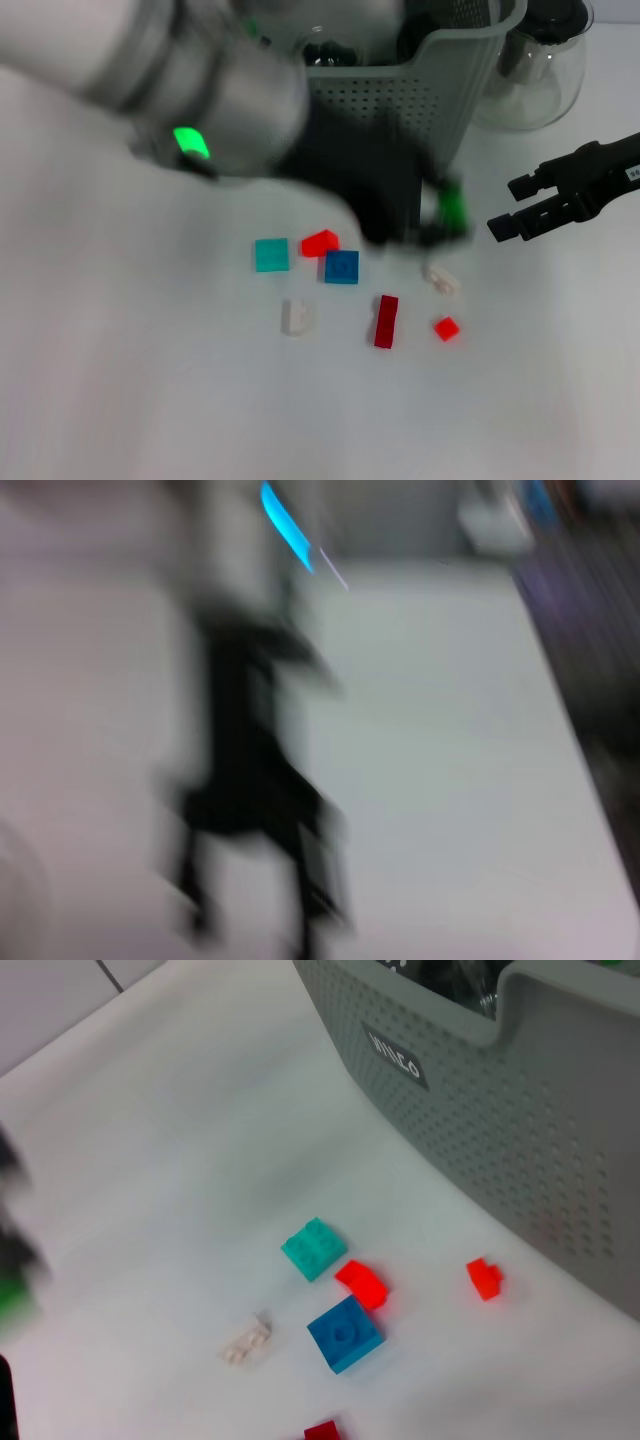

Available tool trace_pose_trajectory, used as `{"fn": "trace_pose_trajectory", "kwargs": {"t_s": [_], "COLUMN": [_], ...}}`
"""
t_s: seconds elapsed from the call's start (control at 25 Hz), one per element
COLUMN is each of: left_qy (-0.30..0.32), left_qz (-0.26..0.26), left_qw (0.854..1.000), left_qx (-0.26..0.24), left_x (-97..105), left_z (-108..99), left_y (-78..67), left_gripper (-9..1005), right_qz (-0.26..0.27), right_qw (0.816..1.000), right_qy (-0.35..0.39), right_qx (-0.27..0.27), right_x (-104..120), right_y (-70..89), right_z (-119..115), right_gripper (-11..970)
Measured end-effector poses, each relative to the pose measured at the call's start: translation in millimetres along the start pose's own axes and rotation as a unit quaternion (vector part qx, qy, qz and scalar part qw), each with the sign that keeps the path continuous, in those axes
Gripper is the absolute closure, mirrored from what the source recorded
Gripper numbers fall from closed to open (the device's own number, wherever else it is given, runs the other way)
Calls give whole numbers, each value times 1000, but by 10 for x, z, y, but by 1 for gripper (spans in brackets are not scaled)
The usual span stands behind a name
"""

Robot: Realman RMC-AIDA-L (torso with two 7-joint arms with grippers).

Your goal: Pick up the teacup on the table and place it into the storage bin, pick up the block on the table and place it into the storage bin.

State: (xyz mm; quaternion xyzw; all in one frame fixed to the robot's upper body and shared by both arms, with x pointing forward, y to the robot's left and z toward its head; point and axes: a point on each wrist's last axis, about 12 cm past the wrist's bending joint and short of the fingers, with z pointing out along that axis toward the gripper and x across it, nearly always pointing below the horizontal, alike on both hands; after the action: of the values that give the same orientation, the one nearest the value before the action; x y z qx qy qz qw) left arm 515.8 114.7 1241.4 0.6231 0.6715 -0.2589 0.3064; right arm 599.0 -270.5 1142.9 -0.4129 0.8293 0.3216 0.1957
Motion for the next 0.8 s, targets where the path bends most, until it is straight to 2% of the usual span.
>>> {"fn": "trace_pose_trajectory", "kwargs": {"t_s": [0.04, 0.12, 0.16, 0.24, 0.32, 0.48, 0.64, 0.8], "left_qy": [-32, -64, -80, -87, -85, -53, -36, -23], "left_qz": [-10, -20, -30, -50, -83, -146, -188, -202], "left_qw": [999, 995, 991, 985, 976, 968, 961, 956], "left_qx": [-28, -71, -106, -143, -184, -198, -199, -212], "left_x": [-62, -137, -186, -208, -209, -87, 40, 100], "left_z": [-167, -366, -483, -564, -633, -550, -414, -305], "left_y": [102, 259, 403, 605, 898, 1364, 1625, 1747], "left_gripper": [591, 590, 590, 589, 588, 587, 585, 584], "right_qz": [0, -1, -2, -2, -2, -4, -5, -7], "right_qw": [1000, 1000, 1000, 1000, 1000, 1000, 1000, 1000], "right_qy": [0, 0, 0, 0, 0, 2, 3, 4], "right_qx": [0, 0, 0, 1, 0, -1, -2, -2], "right_x": [0, -9, -16, -26, -31, -37, -41, -65], "right_y": [1, 0, 0, 0, 2, 6, 10, 13], "right_z": [1, 1, 1, 1, 5, 11, 15, 14], "right_gripper": [45, 45, 45, 45, 45, 45, 45, 45]}}
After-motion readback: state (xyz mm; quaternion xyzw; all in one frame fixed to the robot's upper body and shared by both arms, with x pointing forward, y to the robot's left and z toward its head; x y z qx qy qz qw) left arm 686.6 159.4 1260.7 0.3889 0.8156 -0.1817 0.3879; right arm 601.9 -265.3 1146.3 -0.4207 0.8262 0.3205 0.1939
